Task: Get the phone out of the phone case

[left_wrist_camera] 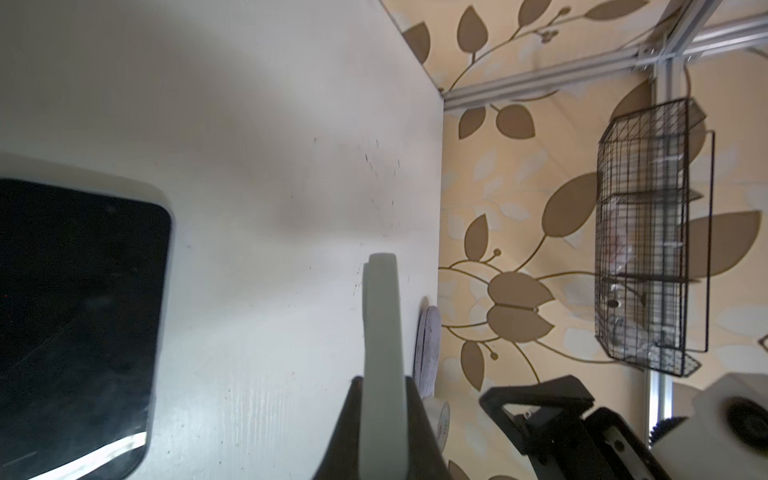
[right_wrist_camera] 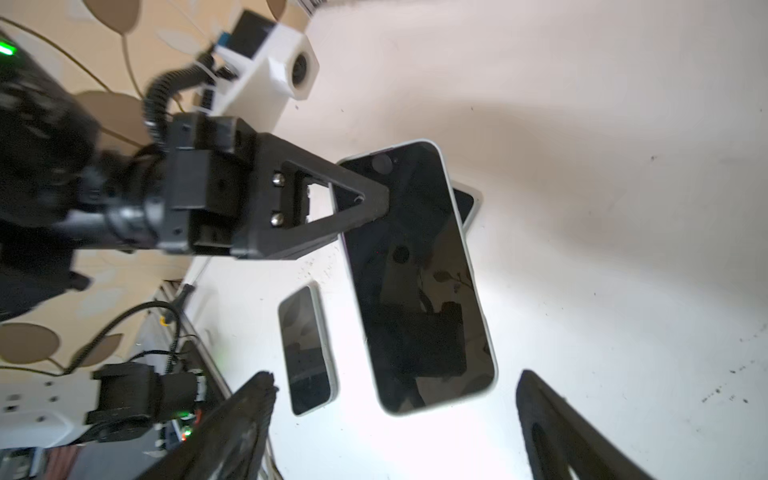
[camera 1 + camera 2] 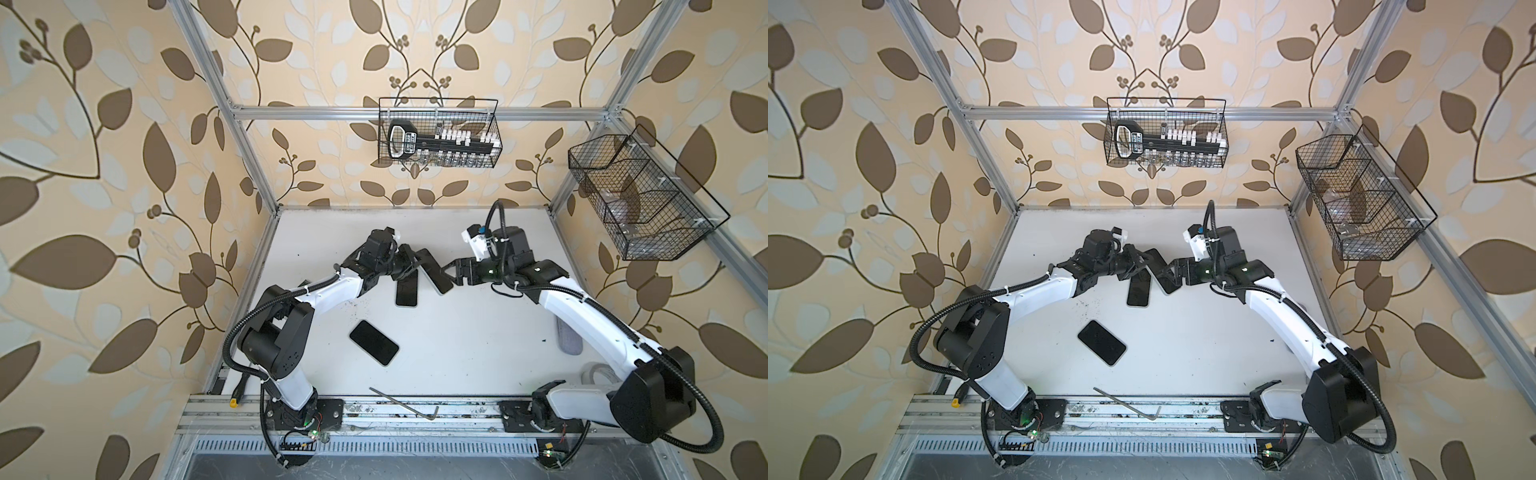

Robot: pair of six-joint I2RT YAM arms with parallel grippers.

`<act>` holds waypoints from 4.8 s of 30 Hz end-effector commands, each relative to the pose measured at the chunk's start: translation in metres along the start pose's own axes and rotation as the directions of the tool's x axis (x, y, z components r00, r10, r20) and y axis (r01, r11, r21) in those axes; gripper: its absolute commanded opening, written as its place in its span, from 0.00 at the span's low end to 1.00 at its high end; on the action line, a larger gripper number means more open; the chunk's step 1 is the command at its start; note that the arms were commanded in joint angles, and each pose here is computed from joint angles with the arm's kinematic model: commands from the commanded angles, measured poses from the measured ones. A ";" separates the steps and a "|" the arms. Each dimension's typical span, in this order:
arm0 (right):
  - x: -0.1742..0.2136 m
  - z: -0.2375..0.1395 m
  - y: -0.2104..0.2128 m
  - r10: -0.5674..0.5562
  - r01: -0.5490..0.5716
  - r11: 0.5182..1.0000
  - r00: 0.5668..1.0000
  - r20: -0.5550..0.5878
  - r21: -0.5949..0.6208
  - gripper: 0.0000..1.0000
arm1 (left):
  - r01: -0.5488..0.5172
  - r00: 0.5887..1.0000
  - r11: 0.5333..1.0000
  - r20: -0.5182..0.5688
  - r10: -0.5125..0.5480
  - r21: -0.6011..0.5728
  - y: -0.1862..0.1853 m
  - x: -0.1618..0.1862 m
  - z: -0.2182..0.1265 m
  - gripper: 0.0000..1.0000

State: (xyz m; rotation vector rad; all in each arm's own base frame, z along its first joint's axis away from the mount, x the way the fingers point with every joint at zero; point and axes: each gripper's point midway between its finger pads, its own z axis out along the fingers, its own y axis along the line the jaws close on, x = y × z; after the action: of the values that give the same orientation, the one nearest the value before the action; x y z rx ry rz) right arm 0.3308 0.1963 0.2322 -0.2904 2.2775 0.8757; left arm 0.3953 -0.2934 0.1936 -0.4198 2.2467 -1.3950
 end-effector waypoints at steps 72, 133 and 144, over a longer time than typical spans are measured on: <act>-0.034 0.024 0.044 0.437 -0.274 0.758 0.887 0.149 -0.592 0.17 | -0.056 0.931 0.905 0.350 -0.105 0.421 -0.102 -0.052 -0.085 0.00; -0.008 0.031 0.043 0.051 0.114 0.847 0.955 0.292 -0.520 0.08 | 0.106 0.940 0.813 0.209 -0.269 0.572 -0.146 -0.049 -0.109 0.00; 0.006 0.038 0.024 0.014 0.113 0.885 0.963 0.269 -0.452 0.11 | 0.090 0.942 0.805 0.213 -0.260 0.586 -0.151 -0.050 -0.111 0.00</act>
State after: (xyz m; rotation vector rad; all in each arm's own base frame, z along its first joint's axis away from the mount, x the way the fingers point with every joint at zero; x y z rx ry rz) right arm 0.3419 0.2436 0.2406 -0.3982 1.7213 1.3839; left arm 0.4026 -0.2494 0.2867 -0.7676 1.7219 -1.6923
